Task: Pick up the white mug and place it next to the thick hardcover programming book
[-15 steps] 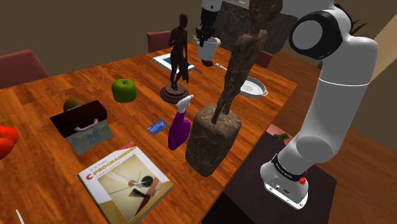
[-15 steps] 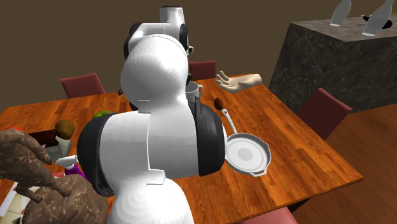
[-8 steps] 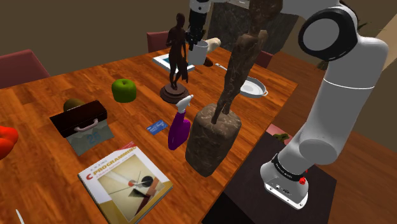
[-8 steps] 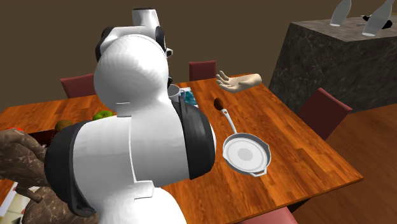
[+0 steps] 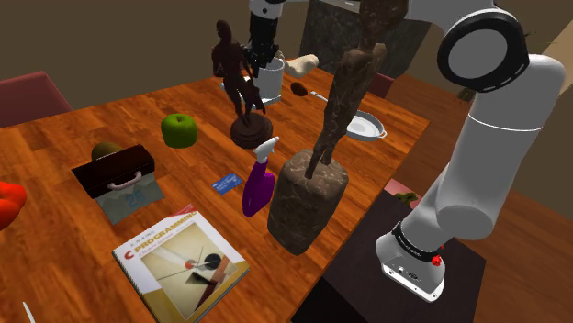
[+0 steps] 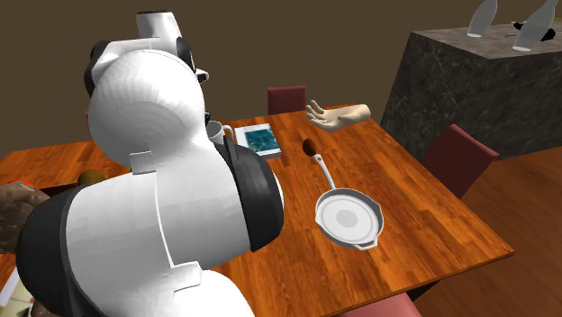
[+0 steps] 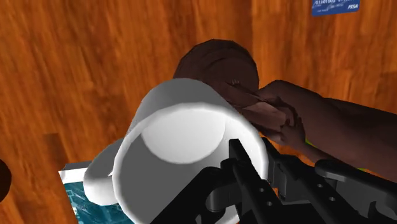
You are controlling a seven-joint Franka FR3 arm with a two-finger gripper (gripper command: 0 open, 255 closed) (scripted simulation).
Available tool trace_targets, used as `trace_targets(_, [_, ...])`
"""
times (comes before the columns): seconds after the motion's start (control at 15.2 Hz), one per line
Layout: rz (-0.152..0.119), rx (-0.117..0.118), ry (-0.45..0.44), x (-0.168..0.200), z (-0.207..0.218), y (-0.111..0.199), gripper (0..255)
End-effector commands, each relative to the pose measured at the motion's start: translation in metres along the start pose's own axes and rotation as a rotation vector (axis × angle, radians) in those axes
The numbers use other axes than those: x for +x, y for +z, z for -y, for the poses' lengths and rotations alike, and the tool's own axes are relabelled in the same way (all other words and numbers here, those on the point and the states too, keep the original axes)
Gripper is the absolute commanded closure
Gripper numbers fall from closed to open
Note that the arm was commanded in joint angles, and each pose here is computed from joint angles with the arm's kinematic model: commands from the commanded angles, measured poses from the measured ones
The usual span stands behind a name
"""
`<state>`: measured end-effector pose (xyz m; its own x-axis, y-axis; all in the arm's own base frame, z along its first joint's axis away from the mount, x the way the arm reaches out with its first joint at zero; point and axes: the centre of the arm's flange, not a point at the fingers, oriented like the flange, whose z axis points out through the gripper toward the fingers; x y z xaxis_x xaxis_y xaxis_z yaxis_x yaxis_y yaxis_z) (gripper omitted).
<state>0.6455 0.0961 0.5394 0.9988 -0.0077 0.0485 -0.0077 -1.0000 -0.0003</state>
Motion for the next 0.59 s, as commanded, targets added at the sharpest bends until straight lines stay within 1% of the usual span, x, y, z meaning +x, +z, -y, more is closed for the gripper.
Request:
trace_targets(0.0, [0.008,0.002,-0.003,-0.003,0.030,0.004,255])
trace_targets(0.53, [0.008,0.002,-0.003,-0.014,0.135,0.003,255])
